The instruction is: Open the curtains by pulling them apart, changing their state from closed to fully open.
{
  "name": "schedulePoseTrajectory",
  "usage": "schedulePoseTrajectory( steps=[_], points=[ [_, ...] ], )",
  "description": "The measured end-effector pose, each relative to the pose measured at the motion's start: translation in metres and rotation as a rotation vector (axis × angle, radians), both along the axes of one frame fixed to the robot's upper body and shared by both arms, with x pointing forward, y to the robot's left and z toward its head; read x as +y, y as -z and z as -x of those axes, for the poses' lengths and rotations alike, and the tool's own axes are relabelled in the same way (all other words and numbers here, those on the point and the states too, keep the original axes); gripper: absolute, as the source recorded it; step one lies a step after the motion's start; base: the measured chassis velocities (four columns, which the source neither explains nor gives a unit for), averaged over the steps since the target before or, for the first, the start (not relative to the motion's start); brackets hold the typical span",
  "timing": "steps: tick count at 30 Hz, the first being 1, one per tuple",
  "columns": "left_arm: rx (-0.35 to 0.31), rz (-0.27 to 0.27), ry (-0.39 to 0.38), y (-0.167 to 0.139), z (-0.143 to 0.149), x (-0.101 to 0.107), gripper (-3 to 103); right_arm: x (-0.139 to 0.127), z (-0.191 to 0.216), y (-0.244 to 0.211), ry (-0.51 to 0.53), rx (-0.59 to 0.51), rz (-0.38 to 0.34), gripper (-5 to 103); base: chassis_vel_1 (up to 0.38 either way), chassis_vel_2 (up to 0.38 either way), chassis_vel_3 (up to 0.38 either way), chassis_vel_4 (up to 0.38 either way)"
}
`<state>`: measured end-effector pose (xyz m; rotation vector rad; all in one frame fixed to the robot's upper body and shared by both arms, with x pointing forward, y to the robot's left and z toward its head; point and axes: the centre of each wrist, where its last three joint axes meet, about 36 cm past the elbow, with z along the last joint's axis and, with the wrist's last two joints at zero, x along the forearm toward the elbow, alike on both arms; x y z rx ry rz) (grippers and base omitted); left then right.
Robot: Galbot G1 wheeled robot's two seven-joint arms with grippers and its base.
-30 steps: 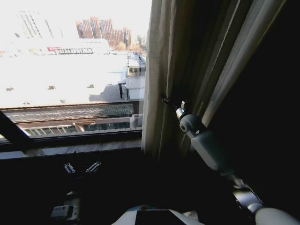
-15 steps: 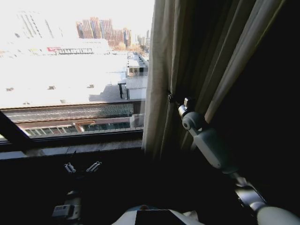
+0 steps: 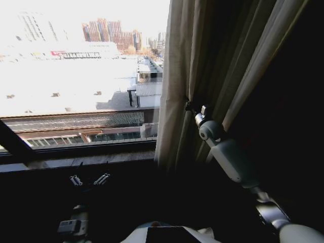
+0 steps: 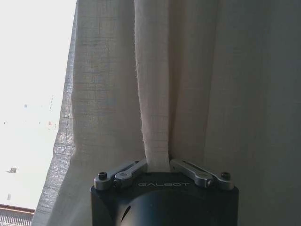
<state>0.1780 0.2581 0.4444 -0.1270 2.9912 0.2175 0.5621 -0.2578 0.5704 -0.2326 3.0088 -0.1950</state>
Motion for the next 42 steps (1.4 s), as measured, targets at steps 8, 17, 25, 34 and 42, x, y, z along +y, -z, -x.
schedulePoseTrajectory(
  steps=[8,17,25,34,42],
  points=[
    [-0.001,0.0,0.003,-0.001,0.0,0.002,100,-0.066,-0.017,0.001,0.158,0.028,0.018,0,0.0,0.0,0.0,0.0],
    [-0.004,0.007,0.016,0.002,-0.003,0.0,100,-0.115,-0.022,0.0,0.252,0.052,0.031,0,0.0,0.0,0.0,0.0],
    [-0.008,0.019,0.015,0.003,-0.002,0.002,100,-0.164,-0.038,0.002,0.356,0.077,0.036,0,0.0,0.0,0.0,0.0],
    [-0.011,0.029,0.005,0.009,0.002,0.007,100,-0.142,-0.029,-0.008,0.308,0.051,0.039,7,0.0,0.0,0.0,0.0],
    [-0.021,0.043,0.0,0.009,0.001,0.01,100,-0.085,0.021,0.004,0.185,0.063,0.069,39,0.0,0.0,0.0,0.0]
  ],
)
